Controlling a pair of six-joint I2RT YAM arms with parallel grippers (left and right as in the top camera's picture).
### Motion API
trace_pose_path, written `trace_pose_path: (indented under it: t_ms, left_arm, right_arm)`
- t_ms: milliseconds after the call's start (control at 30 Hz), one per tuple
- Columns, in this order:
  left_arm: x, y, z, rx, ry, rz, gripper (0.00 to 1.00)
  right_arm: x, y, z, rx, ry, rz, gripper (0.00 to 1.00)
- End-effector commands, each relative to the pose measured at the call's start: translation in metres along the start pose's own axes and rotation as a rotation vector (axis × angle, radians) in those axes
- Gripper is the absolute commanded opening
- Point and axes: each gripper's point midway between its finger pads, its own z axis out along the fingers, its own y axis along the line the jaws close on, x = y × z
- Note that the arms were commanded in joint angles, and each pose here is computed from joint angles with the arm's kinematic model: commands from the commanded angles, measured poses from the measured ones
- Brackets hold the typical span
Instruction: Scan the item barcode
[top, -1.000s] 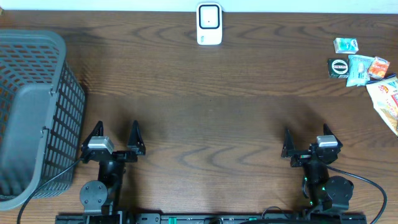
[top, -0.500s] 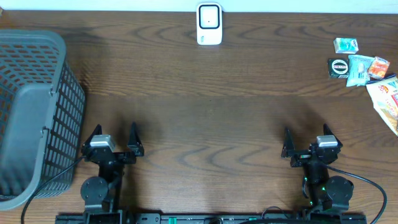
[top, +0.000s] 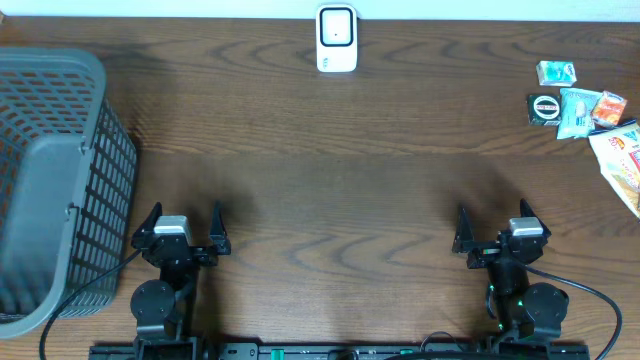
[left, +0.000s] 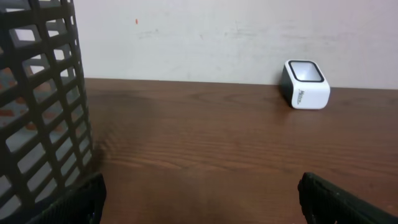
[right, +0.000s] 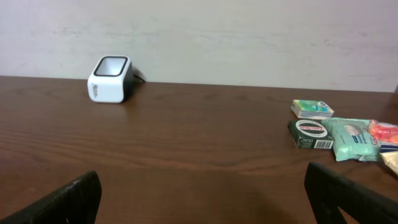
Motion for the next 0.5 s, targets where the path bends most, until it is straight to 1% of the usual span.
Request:
trace_pose_path:
  t_ms: [0,467]
  left_arm:
    - [0.0139,-0.0006,-0.0001,0.008,0.047,0.026,0.97]
    - [0.0148,0.0022,-0.0001,-0.009,0.05,0.0,0.98]
  right_arm:
    - [0.0,-0.0018,-0.0004,0.009,-0.001,0.014,0.99]
    - [0.0,-0.0018,-0.0004,0.009,-0.001,0.014,0.99]
